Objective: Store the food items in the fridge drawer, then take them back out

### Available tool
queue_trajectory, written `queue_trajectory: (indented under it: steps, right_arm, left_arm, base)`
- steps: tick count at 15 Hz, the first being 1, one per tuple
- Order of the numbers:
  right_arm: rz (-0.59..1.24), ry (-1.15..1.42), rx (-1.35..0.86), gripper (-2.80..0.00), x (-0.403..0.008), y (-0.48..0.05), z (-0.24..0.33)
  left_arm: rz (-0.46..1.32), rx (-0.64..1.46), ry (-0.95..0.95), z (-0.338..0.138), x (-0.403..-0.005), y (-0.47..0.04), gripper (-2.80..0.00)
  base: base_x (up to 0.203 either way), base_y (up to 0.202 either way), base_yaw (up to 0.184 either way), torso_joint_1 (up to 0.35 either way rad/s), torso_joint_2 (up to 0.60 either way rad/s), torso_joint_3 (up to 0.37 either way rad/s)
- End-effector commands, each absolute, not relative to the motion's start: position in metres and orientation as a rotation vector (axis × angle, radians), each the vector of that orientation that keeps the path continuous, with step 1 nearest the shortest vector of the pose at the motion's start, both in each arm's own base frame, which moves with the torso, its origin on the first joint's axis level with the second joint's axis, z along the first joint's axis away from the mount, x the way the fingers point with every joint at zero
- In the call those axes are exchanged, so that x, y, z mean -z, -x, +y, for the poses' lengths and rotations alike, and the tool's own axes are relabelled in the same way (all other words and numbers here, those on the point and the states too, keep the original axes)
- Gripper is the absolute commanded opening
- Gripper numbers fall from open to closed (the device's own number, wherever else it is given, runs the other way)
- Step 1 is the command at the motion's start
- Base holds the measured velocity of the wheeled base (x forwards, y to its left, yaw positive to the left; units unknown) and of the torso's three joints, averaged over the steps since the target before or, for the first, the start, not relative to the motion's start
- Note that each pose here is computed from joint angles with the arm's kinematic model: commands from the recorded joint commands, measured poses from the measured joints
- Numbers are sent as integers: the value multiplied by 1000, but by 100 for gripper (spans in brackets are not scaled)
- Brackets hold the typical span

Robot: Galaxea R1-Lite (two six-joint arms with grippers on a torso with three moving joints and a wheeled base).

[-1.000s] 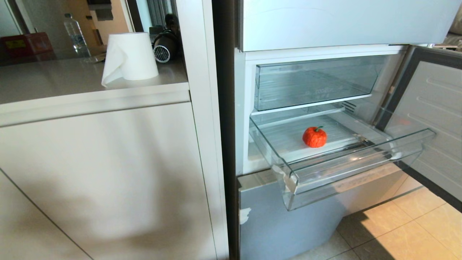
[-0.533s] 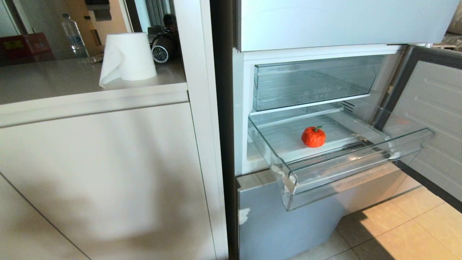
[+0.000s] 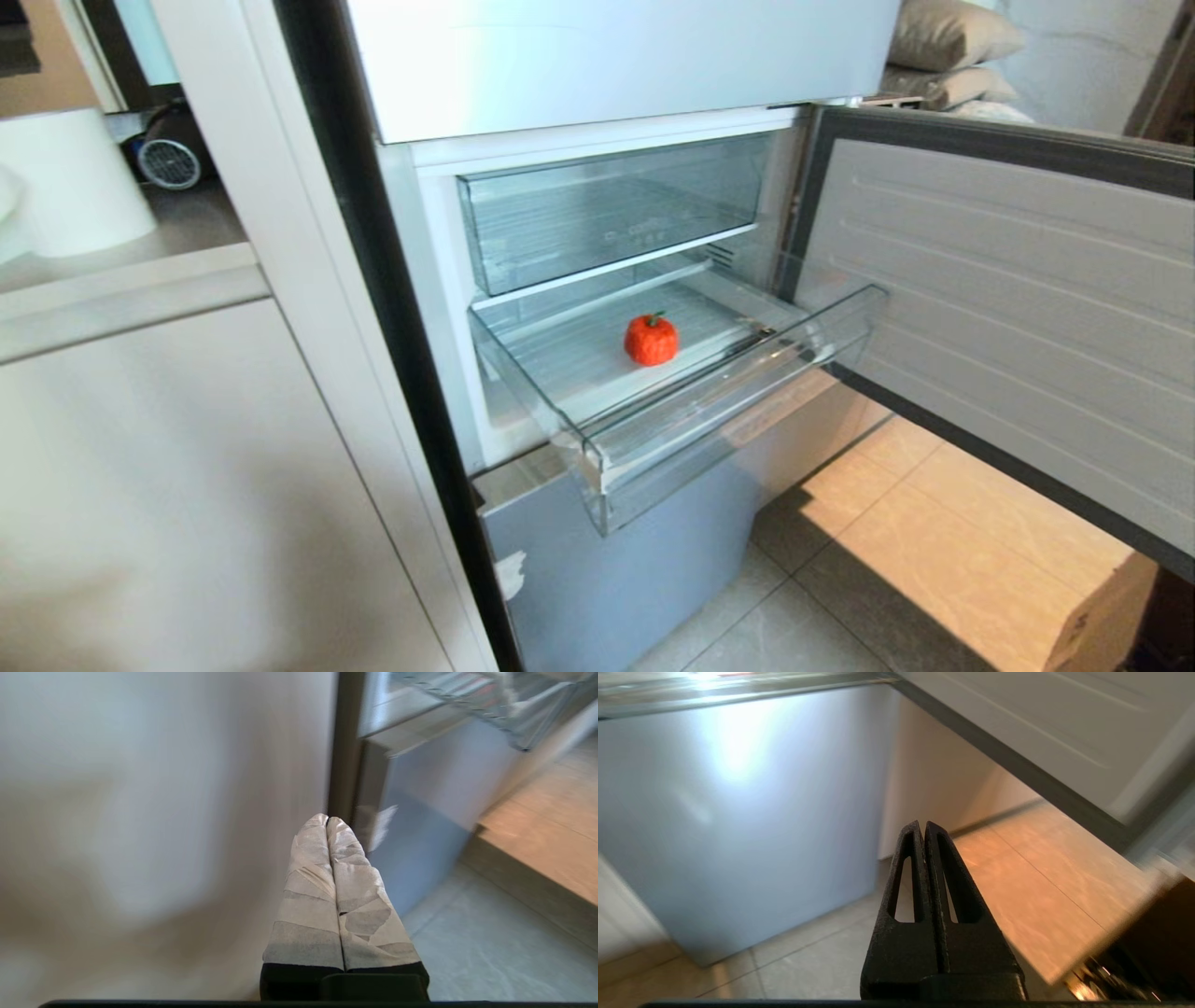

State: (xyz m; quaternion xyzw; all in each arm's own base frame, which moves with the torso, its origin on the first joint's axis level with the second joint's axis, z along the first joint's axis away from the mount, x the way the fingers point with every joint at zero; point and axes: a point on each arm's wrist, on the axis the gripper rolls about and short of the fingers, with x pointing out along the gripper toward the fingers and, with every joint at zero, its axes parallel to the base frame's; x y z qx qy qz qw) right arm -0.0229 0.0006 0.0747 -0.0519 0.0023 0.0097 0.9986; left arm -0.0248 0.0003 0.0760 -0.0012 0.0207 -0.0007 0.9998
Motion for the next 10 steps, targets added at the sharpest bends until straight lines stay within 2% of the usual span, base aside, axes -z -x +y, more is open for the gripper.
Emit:
queue_trajectory:
  steps: [1,7,10]
  right_arm:
    - [7,99,-19,-280,-75,23,1]
    - [23,45,-11,-280,-76,21,0]
    - [-42,-20,102,-280,-105,14,-2]
  left_arm:
    - [41,1,3,0,-76,25,-280]
    - [41,1,3,0,-76,25,-280]
    - [41,1,3,0,-76,25,-280]
  base:
    - [-3,8,-169,2,3,6]
    - [-2,8,-164,2,3,3]
    - [-1,0,-27,1,0,1]
